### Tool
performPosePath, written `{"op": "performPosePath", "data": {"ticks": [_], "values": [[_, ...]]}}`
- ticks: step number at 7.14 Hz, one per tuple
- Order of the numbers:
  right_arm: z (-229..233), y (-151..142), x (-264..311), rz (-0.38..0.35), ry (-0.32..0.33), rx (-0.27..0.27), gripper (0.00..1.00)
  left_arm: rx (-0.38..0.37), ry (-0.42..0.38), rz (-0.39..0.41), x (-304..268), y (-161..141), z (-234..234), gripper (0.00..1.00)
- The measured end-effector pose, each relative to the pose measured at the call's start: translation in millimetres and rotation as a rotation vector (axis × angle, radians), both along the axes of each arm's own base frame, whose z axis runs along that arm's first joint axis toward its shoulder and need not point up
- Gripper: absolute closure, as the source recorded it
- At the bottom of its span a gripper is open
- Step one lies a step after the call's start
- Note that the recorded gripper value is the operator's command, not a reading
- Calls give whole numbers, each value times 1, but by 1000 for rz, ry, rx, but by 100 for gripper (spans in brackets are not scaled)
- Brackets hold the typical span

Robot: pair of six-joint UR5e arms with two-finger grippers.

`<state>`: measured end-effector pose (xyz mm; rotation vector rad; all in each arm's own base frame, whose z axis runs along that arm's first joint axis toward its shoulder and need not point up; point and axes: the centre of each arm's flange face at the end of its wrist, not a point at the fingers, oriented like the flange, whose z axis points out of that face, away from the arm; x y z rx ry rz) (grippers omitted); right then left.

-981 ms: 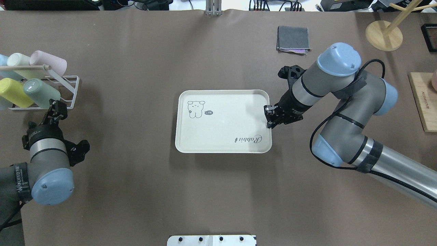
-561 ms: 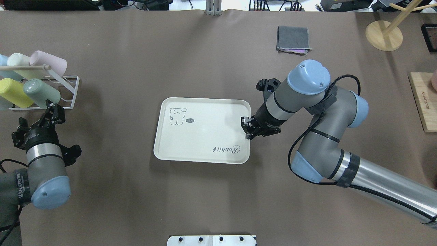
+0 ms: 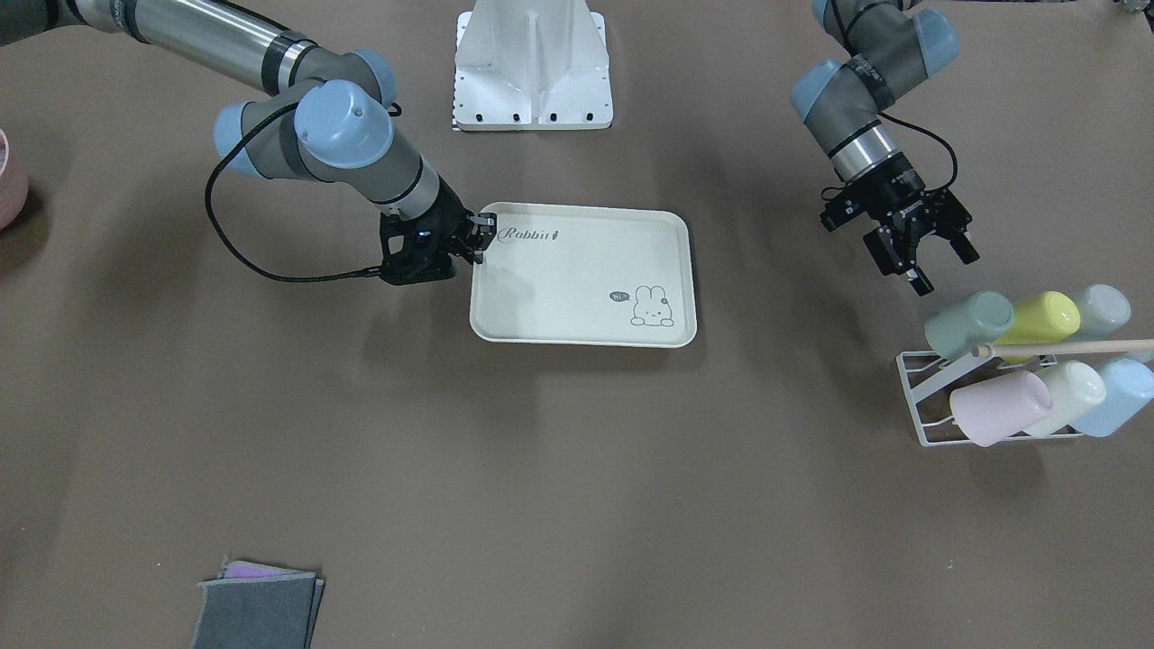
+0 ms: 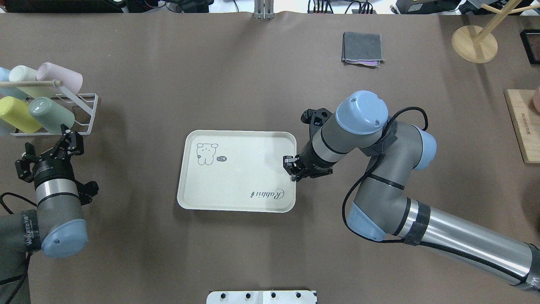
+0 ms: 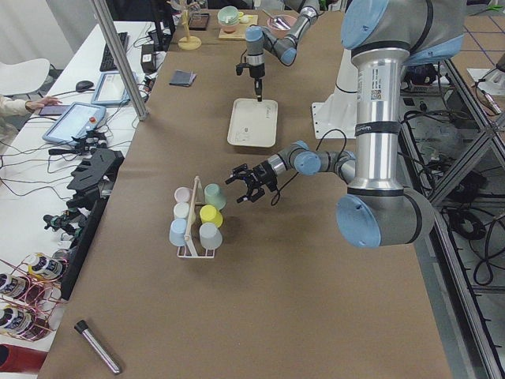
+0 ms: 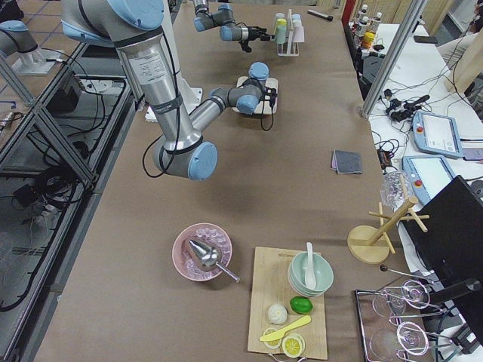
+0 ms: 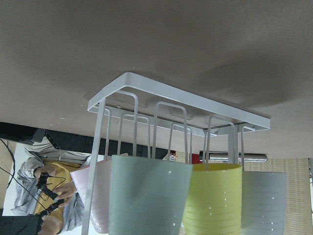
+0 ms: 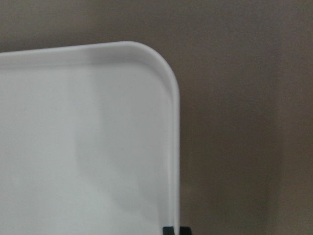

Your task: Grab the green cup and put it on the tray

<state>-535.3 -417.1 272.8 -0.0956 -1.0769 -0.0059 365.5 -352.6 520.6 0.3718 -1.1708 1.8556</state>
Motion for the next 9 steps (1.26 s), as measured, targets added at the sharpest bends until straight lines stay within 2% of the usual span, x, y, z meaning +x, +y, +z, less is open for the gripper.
{"op": "performPosePath", "data": {"ticks": [1,2,3,5,6,9], "values": [[0,2,-3,-2,1,9,74,1,-4,3,2,1,3,2],[1,3,-4,-4,3,15,17,2,-7,4,4,0,9,2],[3,1,-3,-3,5,16,1,4,-4,5,7,0,16,2],[7,-15,12,18,7,22,1,8,-3,13,11,-2,29,2],[12,-31,29,24,7,46,1,8,-15,26,12,-3,30,2],[59,-94,122,-15,20,173,1,45,-66,60,14,-9,23,2]]}}
